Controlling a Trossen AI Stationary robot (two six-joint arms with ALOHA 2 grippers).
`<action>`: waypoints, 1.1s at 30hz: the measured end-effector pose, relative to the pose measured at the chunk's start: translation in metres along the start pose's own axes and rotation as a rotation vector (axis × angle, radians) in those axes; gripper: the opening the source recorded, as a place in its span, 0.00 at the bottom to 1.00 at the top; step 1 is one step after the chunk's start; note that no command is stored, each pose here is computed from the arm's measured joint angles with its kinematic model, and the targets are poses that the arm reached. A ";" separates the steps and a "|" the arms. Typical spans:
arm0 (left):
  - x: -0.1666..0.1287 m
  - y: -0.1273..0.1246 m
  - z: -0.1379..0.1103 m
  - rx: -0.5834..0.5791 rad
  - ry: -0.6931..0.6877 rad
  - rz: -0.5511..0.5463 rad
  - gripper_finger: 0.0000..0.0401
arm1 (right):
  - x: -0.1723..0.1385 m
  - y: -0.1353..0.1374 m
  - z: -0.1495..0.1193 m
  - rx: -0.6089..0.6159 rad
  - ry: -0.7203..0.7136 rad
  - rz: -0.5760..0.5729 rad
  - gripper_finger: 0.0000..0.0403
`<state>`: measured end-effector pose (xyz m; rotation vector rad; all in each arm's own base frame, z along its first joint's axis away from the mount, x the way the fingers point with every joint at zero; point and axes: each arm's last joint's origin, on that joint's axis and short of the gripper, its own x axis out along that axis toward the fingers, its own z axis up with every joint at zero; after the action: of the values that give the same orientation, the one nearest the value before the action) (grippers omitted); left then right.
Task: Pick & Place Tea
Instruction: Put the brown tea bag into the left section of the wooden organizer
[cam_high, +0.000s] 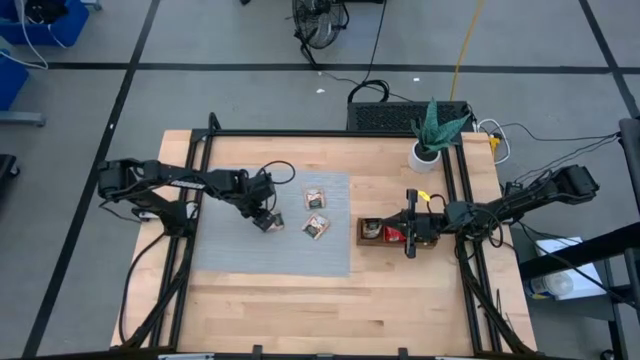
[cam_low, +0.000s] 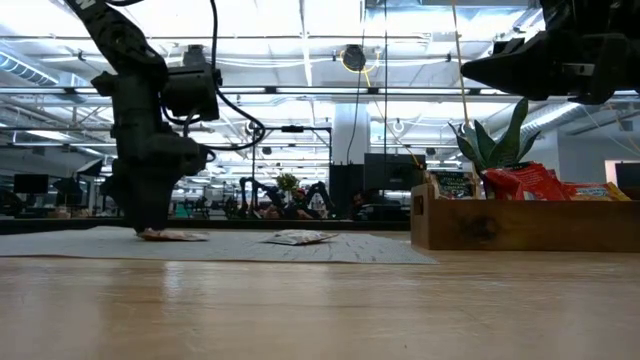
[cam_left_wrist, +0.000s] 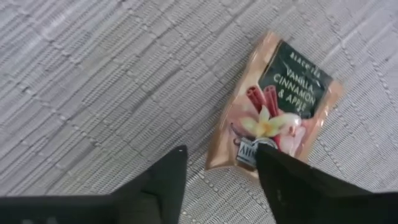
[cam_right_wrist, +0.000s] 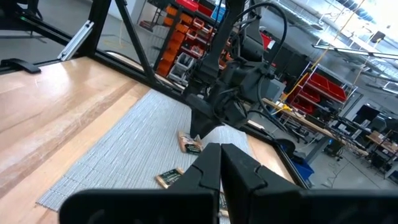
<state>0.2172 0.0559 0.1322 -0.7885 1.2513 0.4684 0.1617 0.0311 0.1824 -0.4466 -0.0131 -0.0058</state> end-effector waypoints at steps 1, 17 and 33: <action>0.000 0.000 0.000 -0.004 -0.004 0.008 0.46 | 0.000 0.000 0.000 -0.001 0.001 0.000 0.00; -0.017 -0.013 0.006 0.101 -0.134 0.023 0.01 | 0.000 0.000 0.000 -0.008 0.003 0.000 0.00; -0.091 -0.104 0.042 0.683 -1.330 -0.078 0.00 | 0.011 -0.033 -0.014 0.182 0.033 -0.323 0.00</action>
<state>0.2933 0.0276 0.2517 0.1383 0.0711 0.3406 0.1728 -0.0052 0.1841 -0.2587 -0.0524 -0.3270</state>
